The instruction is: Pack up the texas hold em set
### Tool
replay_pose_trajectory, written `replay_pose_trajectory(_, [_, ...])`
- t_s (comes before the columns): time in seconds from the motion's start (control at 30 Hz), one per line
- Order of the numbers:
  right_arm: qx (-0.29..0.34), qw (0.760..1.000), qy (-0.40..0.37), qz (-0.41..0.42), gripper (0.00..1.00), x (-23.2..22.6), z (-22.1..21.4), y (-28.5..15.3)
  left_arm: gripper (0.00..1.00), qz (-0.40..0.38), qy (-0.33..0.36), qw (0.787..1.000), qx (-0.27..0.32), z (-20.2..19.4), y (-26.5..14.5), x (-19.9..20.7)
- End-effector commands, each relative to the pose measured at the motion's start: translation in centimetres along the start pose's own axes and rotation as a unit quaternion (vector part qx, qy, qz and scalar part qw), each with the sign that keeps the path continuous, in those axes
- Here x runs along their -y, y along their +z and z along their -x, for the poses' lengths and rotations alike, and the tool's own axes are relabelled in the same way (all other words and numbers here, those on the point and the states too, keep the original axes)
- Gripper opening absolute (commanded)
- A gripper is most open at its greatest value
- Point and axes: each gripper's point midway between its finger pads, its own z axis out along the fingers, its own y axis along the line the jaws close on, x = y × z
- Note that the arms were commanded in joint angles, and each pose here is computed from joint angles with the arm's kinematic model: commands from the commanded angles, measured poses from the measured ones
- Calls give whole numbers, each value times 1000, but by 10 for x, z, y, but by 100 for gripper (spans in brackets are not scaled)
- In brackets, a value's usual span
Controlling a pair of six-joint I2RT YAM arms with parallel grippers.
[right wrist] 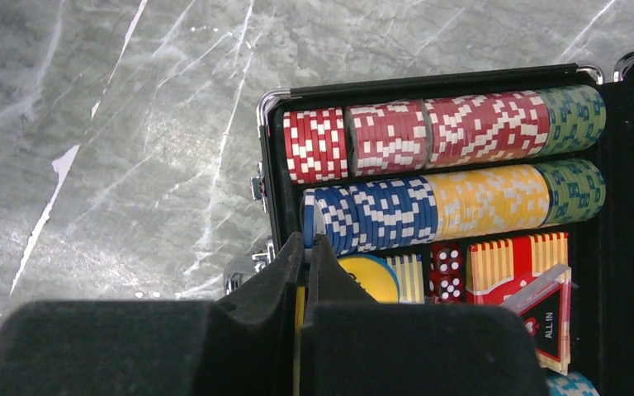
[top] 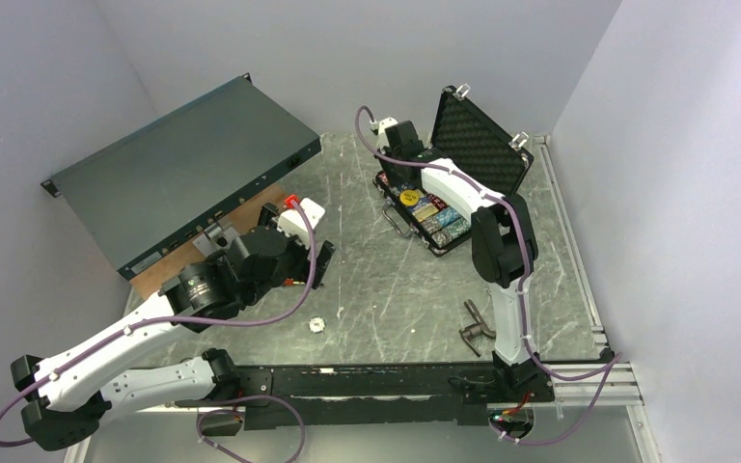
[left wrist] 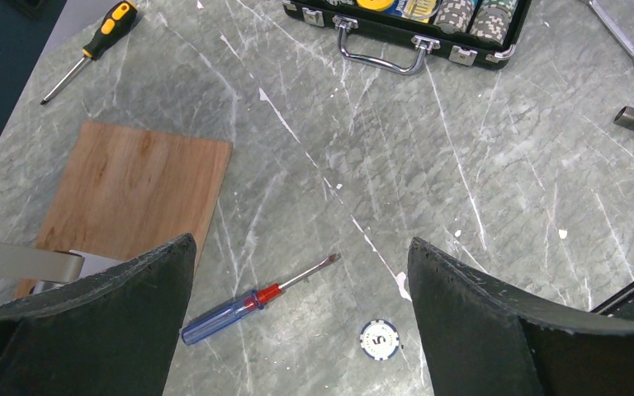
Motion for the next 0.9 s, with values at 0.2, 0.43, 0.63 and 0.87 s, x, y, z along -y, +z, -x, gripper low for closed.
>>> replay_pose_trajectory(0.2, [-3, 1000, -29, 9, 0, 0, 1, 8, 99, 8, -7, 1000, 17, 11, 1, -2])
replay_pose_trajectory(0.43, [-15, 999, -31, 6, 8, 0, -3, 12, 99, 13, -6, 1000, 16, 10, 2, -4])
replay_pose_trajectory(0.63, [-3, 1000, -26, -15, 34, 2, 13, 2, 99, 11, -3, 1000, 9, 7, 6, -2])
replay_pose_trajectory(0.87, [16, 999, 47, -8, 45, -4, 27, -43, 99, 9, -1, 1000, -3, 1, 13, 2])
